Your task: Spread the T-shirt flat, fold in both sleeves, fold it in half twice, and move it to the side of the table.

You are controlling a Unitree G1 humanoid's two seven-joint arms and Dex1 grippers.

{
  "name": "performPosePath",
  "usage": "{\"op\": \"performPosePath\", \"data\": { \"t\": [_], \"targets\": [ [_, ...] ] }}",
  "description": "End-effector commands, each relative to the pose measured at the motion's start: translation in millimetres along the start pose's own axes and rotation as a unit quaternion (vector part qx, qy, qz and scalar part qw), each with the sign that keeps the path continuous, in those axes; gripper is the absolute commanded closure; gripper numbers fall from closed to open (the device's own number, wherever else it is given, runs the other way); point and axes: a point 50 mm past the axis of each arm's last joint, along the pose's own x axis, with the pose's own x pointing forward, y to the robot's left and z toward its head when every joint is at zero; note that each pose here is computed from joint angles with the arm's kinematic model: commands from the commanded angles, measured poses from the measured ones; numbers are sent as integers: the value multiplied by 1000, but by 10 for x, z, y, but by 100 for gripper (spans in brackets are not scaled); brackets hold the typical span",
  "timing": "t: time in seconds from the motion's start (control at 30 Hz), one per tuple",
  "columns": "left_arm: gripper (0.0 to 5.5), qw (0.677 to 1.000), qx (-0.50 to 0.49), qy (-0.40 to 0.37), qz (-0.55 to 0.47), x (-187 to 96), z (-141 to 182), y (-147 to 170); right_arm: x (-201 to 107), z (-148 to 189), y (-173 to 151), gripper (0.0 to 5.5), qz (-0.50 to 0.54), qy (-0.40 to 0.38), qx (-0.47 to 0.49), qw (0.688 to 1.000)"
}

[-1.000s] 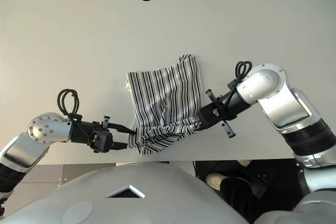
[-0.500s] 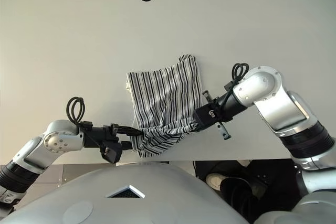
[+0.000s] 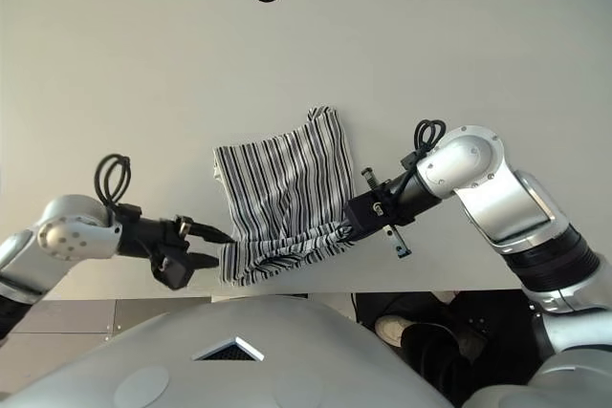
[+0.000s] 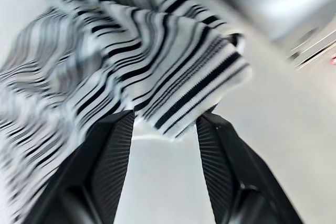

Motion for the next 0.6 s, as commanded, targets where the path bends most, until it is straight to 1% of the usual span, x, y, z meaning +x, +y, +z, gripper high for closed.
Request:
{"op": "performPosePath", "data": {
  "t": [0.03,0.1,0.23,0.37,0.6],
  "targets": [
    [337,1000,14,11,6,-84,-46,94,23,21,33,531,-7,-3,3,1000],
    [337,1000,12,6,-8,-35,-47,34,23,32,37,531,-9,-6,5,1000],
    [337,999,-13,-18,-43,135,-6,-209,25,46,26,531,-7,-8,3,1000],
    [337,996,-22,-13,-90,162,-20,-424,41,51,26,531,-9,-12,6,1000],
    [337,995,-14,-16,-101,192,-8,-471,52,63,34,531,-7,-17,7,1000]
  ]
}}
